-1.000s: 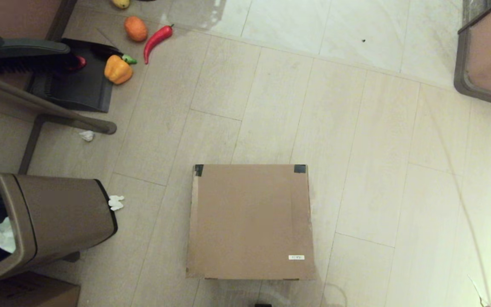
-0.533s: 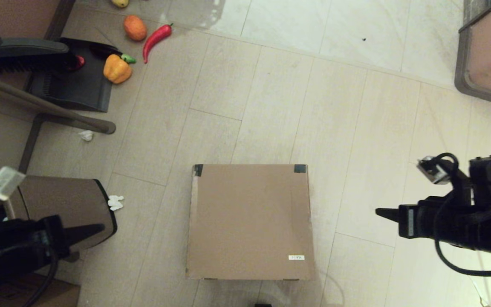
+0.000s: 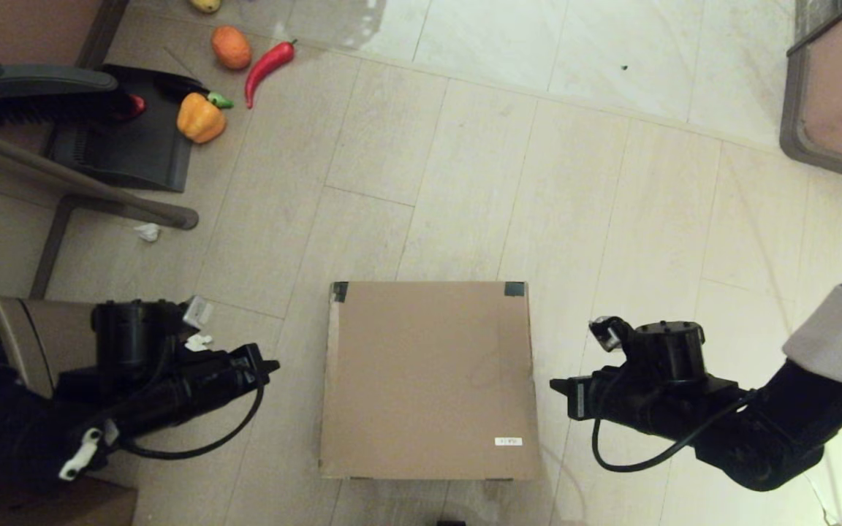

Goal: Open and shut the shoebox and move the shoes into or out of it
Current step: Open the shoe box

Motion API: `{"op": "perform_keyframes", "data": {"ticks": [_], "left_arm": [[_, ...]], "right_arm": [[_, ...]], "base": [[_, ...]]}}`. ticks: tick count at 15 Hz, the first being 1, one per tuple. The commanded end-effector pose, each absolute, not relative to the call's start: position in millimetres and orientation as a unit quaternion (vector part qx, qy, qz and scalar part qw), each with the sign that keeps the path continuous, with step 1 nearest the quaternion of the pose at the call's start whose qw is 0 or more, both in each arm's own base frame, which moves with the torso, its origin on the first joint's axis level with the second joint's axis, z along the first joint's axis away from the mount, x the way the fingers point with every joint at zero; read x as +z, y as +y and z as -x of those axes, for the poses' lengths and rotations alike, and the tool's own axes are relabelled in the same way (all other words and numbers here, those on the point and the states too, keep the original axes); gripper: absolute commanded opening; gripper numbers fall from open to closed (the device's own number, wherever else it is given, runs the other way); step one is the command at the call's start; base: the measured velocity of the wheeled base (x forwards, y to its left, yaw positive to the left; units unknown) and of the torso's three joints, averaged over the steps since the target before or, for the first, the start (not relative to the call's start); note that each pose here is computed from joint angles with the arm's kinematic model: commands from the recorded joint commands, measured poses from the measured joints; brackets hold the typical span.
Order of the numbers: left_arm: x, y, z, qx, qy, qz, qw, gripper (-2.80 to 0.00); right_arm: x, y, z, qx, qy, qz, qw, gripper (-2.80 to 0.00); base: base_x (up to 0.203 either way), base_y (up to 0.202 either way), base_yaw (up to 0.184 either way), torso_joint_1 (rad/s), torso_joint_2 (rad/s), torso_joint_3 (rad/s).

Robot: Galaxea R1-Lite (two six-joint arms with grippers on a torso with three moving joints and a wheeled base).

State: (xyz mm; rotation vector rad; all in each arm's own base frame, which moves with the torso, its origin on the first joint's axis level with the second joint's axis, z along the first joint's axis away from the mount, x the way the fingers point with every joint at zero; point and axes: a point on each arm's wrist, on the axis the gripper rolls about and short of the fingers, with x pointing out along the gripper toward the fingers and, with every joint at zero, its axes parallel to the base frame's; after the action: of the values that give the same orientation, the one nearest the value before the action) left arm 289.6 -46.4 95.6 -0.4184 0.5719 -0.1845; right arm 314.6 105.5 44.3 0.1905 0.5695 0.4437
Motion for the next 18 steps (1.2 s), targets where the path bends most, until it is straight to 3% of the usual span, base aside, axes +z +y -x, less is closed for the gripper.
{"op": "perform_keyframes", "data": {"ticks": [1, 9, 18], "left_arm": [[49.7, -55.0, -307.3, -0.066, 0.313, 0.194, 0.927, -2.80], [-1.9, -76.9, -359.5, -0.033, 0.285, 0.175, 0.942, -2.80], [-18.3, -106.9, -352.7, -0.031, 0.303, 0.169, 0.937, -2.80]], "right_arm": [[5.3, 113.3, -323.5, 0.216, 0.311, -0.089, 0.921, -2.80], [-8.6, 122.5, -344.4, 0.208, 0.288, -0.092, 0.930, -2.80], [-14.5, 124.7, -341.2, 0.209, 0.299, -0.093, 0.926, -2.80]], "base": [[0.000, 0.000, 0.000, 0.000, 0.00, 0.000], [0.000, 0.000, 0.000, 0.000, 0.00, 0.000], [0.000, 0.000, 0.000, 0.000, 0.00, 0.000]]}}
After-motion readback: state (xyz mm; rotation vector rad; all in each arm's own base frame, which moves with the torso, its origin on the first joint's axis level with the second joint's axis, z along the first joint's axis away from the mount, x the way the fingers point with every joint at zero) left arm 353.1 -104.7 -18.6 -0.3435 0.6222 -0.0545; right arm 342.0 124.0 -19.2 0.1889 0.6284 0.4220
